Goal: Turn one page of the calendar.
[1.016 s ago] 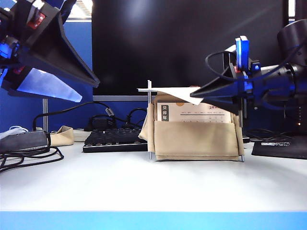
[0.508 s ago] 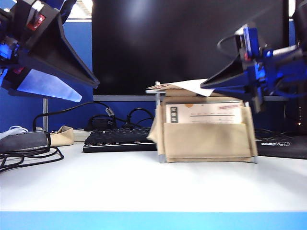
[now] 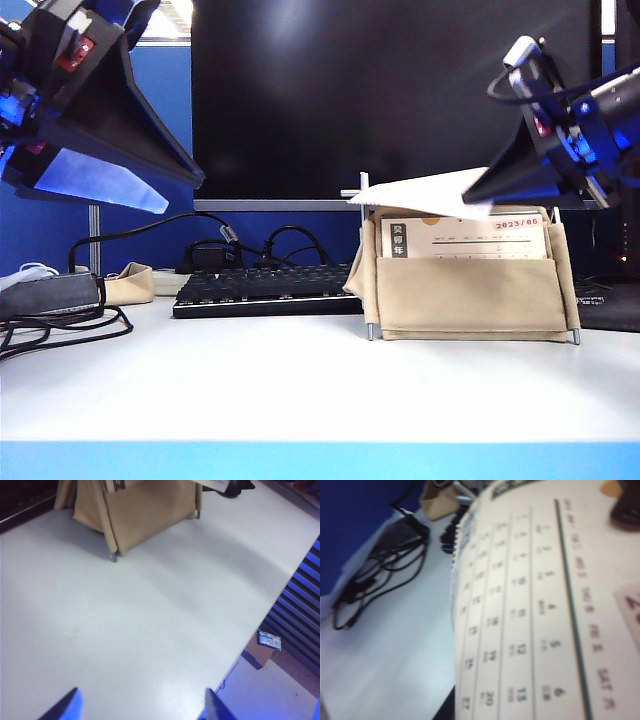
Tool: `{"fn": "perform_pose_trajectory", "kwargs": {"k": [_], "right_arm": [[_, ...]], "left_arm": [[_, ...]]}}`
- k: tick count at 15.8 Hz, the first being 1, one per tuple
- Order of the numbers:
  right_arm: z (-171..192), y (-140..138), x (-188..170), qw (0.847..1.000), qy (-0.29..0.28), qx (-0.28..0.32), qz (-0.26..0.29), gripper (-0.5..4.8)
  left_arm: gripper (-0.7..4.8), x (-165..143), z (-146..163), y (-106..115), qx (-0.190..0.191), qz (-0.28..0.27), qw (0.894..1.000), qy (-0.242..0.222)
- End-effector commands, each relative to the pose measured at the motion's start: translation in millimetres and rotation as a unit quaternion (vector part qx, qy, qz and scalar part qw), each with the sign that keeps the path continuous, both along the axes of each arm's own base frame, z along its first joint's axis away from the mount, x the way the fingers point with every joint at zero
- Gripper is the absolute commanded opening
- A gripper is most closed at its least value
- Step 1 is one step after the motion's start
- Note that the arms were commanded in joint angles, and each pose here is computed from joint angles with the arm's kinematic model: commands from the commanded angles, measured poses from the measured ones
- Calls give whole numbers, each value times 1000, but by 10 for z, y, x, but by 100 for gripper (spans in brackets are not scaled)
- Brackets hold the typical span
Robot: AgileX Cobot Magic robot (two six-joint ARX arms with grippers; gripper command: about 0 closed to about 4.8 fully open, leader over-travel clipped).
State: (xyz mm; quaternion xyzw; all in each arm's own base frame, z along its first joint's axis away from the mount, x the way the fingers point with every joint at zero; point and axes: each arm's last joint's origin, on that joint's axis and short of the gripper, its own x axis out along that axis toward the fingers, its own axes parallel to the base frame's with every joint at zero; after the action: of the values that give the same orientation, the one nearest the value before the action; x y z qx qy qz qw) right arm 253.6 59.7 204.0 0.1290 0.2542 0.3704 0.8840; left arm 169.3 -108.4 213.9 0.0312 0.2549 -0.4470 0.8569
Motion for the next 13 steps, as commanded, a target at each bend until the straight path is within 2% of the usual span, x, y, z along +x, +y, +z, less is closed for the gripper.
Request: {"fn": "perform_pose_trajectory", "kwargs": {"k": [1,7,8,10,11,13], "right_arm": [[-17,-24,3,998,-12,-49,-36,-7],[71,-65,-104,992,-36,-108,-52,-7],[137,-82,-137,990,-51,-112,-61,-7],[296,-117,-235,990,-81,-99,-58,-7],[326,-126,-272,991,-81,-94,-52,-7],[337,-146,-331,993,-67,-88,-38,-7]], "left_arm": [[323,6,27,-4,-3,0,1000,-7],[323,12,37,-7,-5,0,1000,-14],[323,22,60,-13,-12,0,1000,-26],[311,49,180,-50,-60,-32,995,-70],[293,52,232,-65,-78,-51,993,-72],[290,77,267,-88,-85,-63,992,-64]]}}
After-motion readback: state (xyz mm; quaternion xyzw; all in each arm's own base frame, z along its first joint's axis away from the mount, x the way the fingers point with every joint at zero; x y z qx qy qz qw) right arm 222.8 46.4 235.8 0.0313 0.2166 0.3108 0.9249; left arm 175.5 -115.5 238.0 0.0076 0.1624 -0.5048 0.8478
